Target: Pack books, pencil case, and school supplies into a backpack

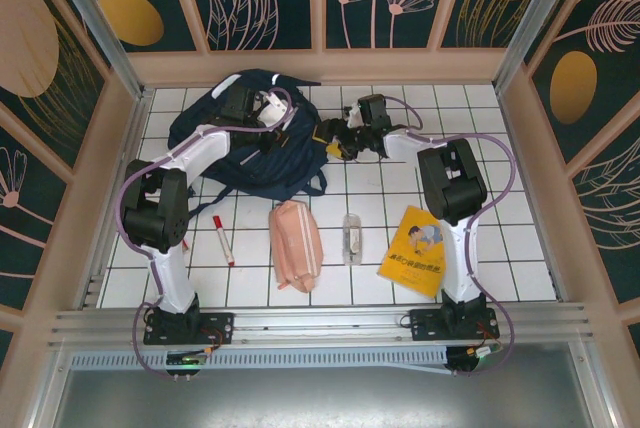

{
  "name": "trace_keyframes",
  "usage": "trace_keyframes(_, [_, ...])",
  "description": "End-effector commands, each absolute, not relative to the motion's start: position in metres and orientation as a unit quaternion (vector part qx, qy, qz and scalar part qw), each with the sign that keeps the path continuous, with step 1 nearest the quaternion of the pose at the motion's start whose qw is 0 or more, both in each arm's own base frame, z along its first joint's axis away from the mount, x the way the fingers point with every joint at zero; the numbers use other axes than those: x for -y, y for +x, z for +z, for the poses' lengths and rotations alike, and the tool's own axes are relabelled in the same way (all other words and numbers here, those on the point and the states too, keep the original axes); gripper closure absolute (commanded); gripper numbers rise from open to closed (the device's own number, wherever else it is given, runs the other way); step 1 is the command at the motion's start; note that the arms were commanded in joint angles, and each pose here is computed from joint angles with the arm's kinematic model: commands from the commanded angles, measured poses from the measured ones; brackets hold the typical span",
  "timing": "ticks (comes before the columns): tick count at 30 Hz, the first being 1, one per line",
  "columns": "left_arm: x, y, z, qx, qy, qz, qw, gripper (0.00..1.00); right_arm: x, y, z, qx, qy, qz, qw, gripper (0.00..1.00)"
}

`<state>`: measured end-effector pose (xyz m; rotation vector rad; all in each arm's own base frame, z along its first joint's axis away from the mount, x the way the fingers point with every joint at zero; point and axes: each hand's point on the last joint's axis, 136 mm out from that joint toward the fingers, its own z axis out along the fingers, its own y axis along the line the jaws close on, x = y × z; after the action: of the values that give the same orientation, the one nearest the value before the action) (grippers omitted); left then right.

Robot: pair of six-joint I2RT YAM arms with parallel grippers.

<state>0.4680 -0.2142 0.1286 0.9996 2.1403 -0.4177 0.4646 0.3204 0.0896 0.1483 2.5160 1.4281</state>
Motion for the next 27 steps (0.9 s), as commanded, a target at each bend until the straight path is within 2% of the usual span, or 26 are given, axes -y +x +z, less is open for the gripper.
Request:
trace_keyframes(1, [0.237,0.470,0.179,-0.777,0.429,-0.188,0.420,1.00,-0.325,0.475,0.106,-0.857,0.034,0.496,0.139,0.28])
trace_keyframes(9, [0.235,0.474,0.180,-0.779,0.433,-0.176,0.419,1.00,-0.304,0.484,0.112,-0.883,0.035,0.438,0.163,0.28])
trace_keyframes(17, [0.234,0.474,0.174,-0.780,0.436,-0.173,0.414,1.00,-0.311,0.499,0.113,-0.886,0.024,0.431,0.172,0.42])
trace_keyframes(20, [0.235,0.475,0.172,-0.780,0.436,-0.174,0.414,1.00,-0.316,0.502,0.112,-0.887,0.022,0.429,0.172,0.31])
trace_keyframes(22, [0.236,0.476,0.173,-0.779,0.436,-0.176,0.416,1.00,-0.319,0.503,0.103,-0.890,0.022,0.423,0.167,0.30])
trace_keyframes(23, [0.236,0.477,0.173,-0.778,0.435,-0.177,0.416,1.00,-0.321,0.503,0.097,-0.894,0.023,0.418,0.163,0.31])
trace_keyframes(27, [0.237,0.478,0.177,-0.776,0.433,-0.180,0.422,1.00,-0.330,0.505,0.081,-0.896,0.025,0.418,0.149,0.48])
